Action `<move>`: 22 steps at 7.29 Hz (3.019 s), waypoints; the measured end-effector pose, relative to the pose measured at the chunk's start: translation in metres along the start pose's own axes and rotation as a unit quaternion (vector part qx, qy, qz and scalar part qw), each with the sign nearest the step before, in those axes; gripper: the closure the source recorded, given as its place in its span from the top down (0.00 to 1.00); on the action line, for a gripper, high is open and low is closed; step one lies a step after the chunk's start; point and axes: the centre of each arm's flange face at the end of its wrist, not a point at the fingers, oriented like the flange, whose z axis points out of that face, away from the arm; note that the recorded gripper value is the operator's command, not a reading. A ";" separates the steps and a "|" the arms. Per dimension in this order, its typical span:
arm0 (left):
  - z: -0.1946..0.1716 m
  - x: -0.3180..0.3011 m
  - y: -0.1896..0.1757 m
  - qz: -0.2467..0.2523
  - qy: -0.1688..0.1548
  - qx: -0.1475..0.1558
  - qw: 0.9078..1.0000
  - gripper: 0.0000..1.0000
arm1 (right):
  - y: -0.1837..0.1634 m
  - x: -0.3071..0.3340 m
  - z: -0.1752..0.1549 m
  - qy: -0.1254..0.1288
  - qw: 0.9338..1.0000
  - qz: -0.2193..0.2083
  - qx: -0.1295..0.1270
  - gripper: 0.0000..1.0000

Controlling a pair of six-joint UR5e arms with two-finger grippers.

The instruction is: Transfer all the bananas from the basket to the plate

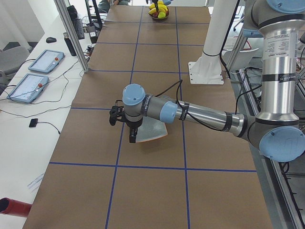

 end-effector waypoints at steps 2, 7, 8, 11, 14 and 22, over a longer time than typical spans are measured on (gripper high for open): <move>0.000 0.000 0.001 -0.001 0.001 0.003 1.000 1.00 | 0.001 0.005 0.005 0.000 1.000 -0.014 -0.009 0.67; 0.001 -0.002 0.002 -0.002 0.001 0.003 1.000 1.00 | -0.005 0.009 0.016 0.000 1.000 -0.014 -0.017 0.20; 0.001 -0.002 0.002 -0.002 0.001 0.003 1.000 1.00 | -0.009 0.009 0.015 0.000 1.000 -0.015 -0.016 0.00; 0.001 -0.001 0.003 -0.001 0.001 0.003 1.000 1.00 | -0.013 0.009 0.011 -0.002 1.000 -0.015 -0.012 0.00; 0.001 -0.002 0.004 -0.002 0.001 0.003 1.000 1.00 | -0.015 0.033 -0.032 -0.010 1.000 -0.017 0.005 0.00; -0.001 0.046 -0.028 0.012 0.019 0.025 0.999 1.00 | -0.140 -0.139 -0.222 -0.186 0.970 0.120 0.102 0.00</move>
